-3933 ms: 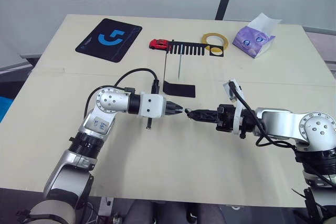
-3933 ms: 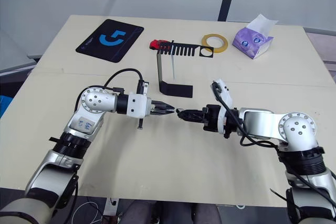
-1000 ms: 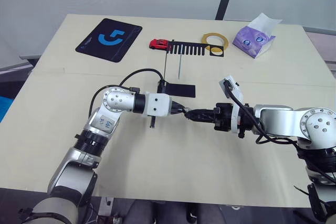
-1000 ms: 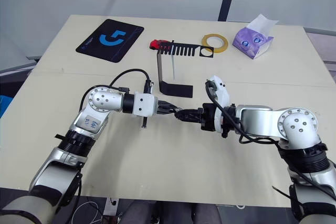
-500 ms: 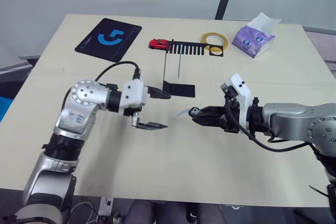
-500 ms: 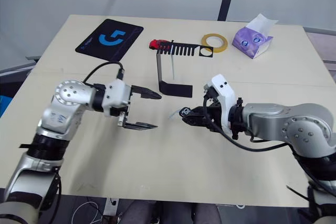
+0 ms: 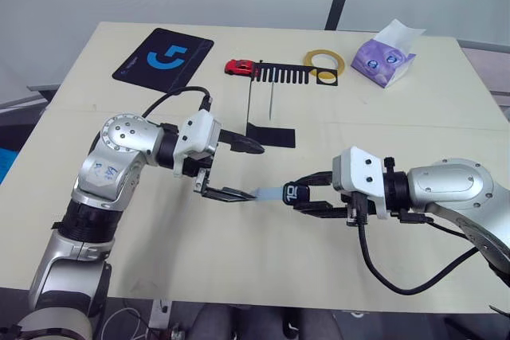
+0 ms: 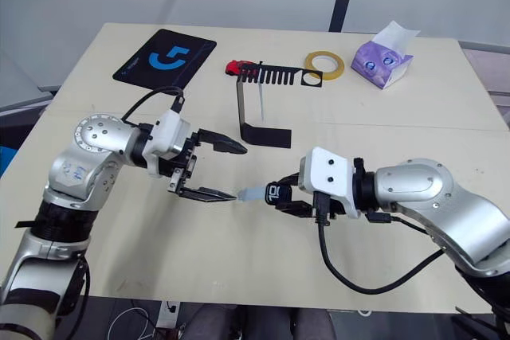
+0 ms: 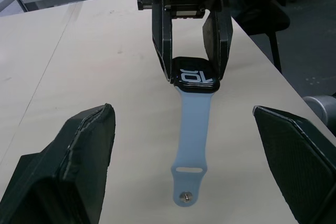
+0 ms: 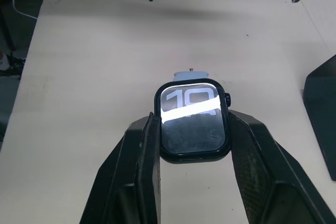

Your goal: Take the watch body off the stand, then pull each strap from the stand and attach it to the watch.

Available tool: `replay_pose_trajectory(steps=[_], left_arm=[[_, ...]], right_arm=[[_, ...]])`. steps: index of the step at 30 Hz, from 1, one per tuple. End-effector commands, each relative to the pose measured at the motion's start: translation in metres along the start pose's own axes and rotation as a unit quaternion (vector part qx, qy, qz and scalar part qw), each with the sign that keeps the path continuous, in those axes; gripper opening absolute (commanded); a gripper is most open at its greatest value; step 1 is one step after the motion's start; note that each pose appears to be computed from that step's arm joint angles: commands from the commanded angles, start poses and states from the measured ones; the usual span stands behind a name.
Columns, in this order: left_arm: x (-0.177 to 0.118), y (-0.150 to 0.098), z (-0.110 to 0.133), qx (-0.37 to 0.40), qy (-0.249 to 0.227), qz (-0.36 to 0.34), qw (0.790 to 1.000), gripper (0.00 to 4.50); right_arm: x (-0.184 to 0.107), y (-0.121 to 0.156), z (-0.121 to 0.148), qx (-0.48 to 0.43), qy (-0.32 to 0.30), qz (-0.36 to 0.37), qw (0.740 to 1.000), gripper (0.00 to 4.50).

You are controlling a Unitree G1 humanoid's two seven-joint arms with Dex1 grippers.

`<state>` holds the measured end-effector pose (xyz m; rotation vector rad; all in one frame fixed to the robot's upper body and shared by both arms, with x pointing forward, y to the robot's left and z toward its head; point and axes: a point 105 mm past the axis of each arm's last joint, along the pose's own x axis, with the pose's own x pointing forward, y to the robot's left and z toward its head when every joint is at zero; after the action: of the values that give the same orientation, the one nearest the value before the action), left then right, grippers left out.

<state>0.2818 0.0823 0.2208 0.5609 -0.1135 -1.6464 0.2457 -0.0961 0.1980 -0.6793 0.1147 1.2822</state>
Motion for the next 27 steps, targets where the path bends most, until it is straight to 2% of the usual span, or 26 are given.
replay_pose_trajectory(steps=[1, 3, 6, 14, 20, 23, 27], left_arm=[[0.000, -0.006, 0.005, 0.011, 0.001, -0.010, 1.000, 4.45], [-0.002, -0.007, 0.003, 0.005, 0.005, -0.007, 1.000, 4.45], [-0.019, -0.012, -0.013, -0.023, 0.033, 0.009, 0.999, 4.45], [-0.077, -0.031, -0.052, -0.097, 0.123, 0.076, 0.985, 4.45], [-0.088, -0.042, -0.056, -0.110, 0.134, 0.110, 0.979, 4.45], [-0.088, -0.049, -0.062, -0.104, 0.147, 0.110, 0.978, 4.45], [-0.086, -0.052, -0.065, -0.098, 0.151, 0.110, 0.977, 4.45]], right_arm=[[-0.003, -0.003, 0.008, -0.015, -0.011, -0.006, 1.000, 1.50], [-0.002, -0.004, 0.008, -0.009, -0.015, -0.008, 1.000, 1.50], [0.005, -0.005, 0.008, 0.003, -0.026, -0.004, 1.000, 1.50], [0.047, -0.011, 0.004, 0.028, -0.059, 0.016, 0.998, 1.50], [0.080, -0.008, -0.039, 0.040, -0.021, 0.034, 0.998, 1.50], [0.083, -0.008, -0.061, 0.036, 0.012, 0.042, 0.998, 1.50], [0.082, -0.014, -0.073, 0.035, 0.026, 0.041, 0.998, 1.50]])
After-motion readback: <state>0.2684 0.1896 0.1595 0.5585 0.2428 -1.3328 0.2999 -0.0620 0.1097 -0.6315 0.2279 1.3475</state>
